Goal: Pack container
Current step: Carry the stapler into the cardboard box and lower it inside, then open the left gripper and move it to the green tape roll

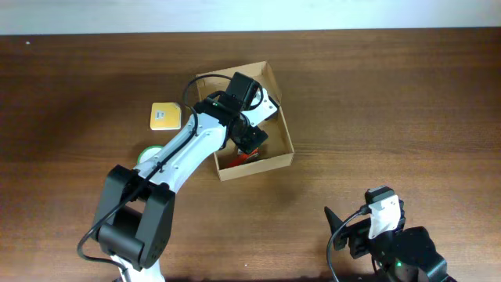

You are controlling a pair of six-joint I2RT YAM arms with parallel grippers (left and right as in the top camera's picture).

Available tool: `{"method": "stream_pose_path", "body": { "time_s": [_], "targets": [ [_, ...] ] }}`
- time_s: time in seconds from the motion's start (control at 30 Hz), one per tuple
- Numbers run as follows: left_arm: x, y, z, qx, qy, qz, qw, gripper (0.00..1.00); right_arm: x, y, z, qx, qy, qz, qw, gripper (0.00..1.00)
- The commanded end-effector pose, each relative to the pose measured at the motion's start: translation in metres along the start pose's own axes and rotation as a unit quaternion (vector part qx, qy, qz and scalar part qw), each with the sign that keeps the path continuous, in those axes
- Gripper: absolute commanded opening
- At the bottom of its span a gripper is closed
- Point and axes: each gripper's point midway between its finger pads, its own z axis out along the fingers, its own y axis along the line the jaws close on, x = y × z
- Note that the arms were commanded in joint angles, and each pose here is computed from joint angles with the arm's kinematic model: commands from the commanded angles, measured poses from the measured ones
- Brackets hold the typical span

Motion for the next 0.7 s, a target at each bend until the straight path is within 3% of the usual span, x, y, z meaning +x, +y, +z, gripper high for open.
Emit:
{"method": "stream_pose_path", "body": {
  "time_s": [0.0, 0.13, 0.2, 0.33, 0.43, 0.53, 0.67],
  "targets": [
    [-0.011, -0.003, -0.003, 0.009, -0.015, 0.013, 1.000, 0.77, -0.001, -0.004, -0.001, 0.009, -0.005, 0.005, 1.000, 0.99],
    [-0.011, -0.009, -0.012, 0.015, -0.008, 0.014, 1.000, 0.78, -0.001, -0.004, -0.001, 0.009, -0.005, 0.005, 1.000, 0.99],
    [-0.014, -0.012, -0.024, 0.016, -0.008, 0.013, 1.000, 0.86, -0.001, -0.004, -0.001, 0.009, -0.005, 0.005, 1.000, 0.99],
    [-0.027, -0.008, -0.067, 0.006, -0.027, -0.016, 0.999, 1.00, -0.001, -0.004, -0.001, 0.009, -0.005, 0.005, 1.000, 0.99],
    [-0.032, 0.005, -0.111, -0.025, -0.048, -0.064, 0.996, 1.00, -0.001, -0.004, -0.001, 0.009, -0.005, 0.005, 1.000, 0.99],
    [-0.016, 0.017, -0.151, -0.049, -0.053, -0.110, 0.991, 1.00, -0.001, -0.004, -0.001, 0.009, -0.005, 0.005, 1.000, 0.99],
    [0.037, 0.025, -0.191, -0.056, -0.005, -0.159, 0.986, 1.00, -0.001, -0.004, -0.001, 0.009, -0.005, 0.005, 1.000, 0.99]
  ]
}}
